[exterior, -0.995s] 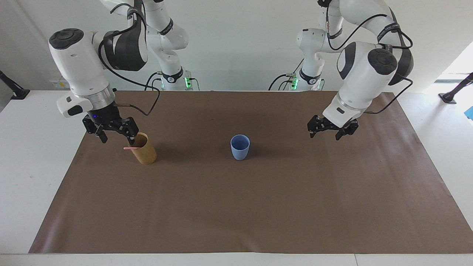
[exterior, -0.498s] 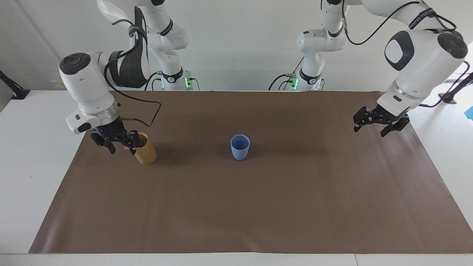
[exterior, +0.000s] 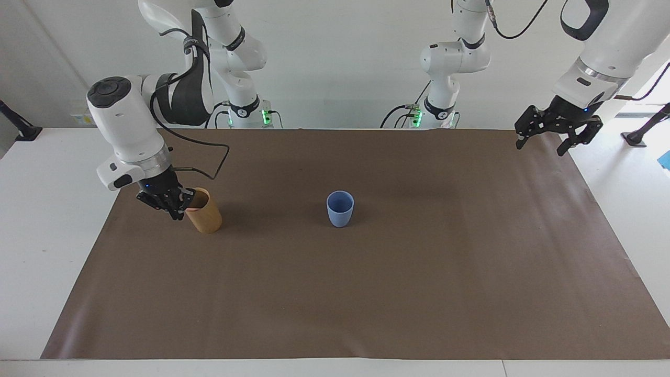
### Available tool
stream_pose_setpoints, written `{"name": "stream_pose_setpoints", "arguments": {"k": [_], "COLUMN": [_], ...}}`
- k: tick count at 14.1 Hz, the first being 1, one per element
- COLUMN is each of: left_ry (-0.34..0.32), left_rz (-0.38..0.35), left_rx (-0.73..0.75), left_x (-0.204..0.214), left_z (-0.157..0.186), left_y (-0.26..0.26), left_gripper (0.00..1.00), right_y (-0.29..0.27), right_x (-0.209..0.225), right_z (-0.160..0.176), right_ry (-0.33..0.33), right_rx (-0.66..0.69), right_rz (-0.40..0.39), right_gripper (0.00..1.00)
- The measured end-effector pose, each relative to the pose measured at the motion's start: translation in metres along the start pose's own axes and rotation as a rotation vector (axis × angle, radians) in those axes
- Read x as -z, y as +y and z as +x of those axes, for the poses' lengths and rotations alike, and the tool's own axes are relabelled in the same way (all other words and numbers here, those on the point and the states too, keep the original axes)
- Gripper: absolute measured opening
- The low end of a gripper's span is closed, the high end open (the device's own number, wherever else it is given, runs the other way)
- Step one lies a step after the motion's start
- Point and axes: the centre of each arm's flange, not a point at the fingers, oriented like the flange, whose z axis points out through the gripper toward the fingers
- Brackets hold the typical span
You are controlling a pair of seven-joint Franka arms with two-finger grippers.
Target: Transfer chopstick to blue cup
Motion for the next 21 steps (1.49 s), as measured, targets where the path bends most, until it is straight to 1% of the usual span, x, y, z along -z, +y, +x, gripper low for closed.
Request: {"name": "stream_pose_setpoints", "arguments": {"k": [3, 6, 9, 11, 13, 15, 16, 18, 21], "left_ry": [-0.064, -0.064, -0.061, -0.061, -0.062, -0.062, -0.066, -0.075, -0.075], "left_rz": [-0.014, -0.012, -0.006, -0.006, -0.004, 0.008, 0.013, 0.012, 0.013], "left_rx": [-0.001, -0.007, -0.006, -0.006, -0.005, -0.004, -0.003, -0.002, -0.002], "left_x": [0.014, 0.027, 0.03, 0.029, 0.026, 0.025, 0.023, 0.019, 0.017], "left_z": [-0.014, -0.026, -0.036, -0.037, -0.036, -0.036, -0.036, -0.039, -0.046], "left_y": [0.004, 0.01, 0.012, 0.012, 0.012, 0.01, 0.009, 0.01, 0.011], "left_gripper": [1.0, 1.0, 1.0, 1.0, 1.0, 1.0, 1.0, 1.0, 1.0], "right_y": [0.001, 0.001, 0.0, -0.005, -0.015, -0.038, -0.058, -0.105, -0.186], "right_x": [0.031, 0.074, 0.112, 0.132, 0.143, 0.145, 0.146, 0.153, 0.165], "right_z": [-0.004, -0.012, -0.022, -0.028, -0.032, -0.033, -0.035, -0.038, -0.053], "right_ry": [0.048, 0.113, 0.174, 0.206, 0.224, 0.228, 0.234, 0.276, 0.338], "right_rx": [-0.001, -0.002, 0.0, 0.007, 0.024, 0.062, 0.09, 0.106, 0.08], "right_rz": [0.0, 0.0, 0.001, 0.003, 0.007, 0.017, 0.027, 0.06, 0.14], "right_gripper": [0.08, 0.08, 0.08, 0.08, 0.08, 0.08, 0.08, 0.08, 0.08]}}
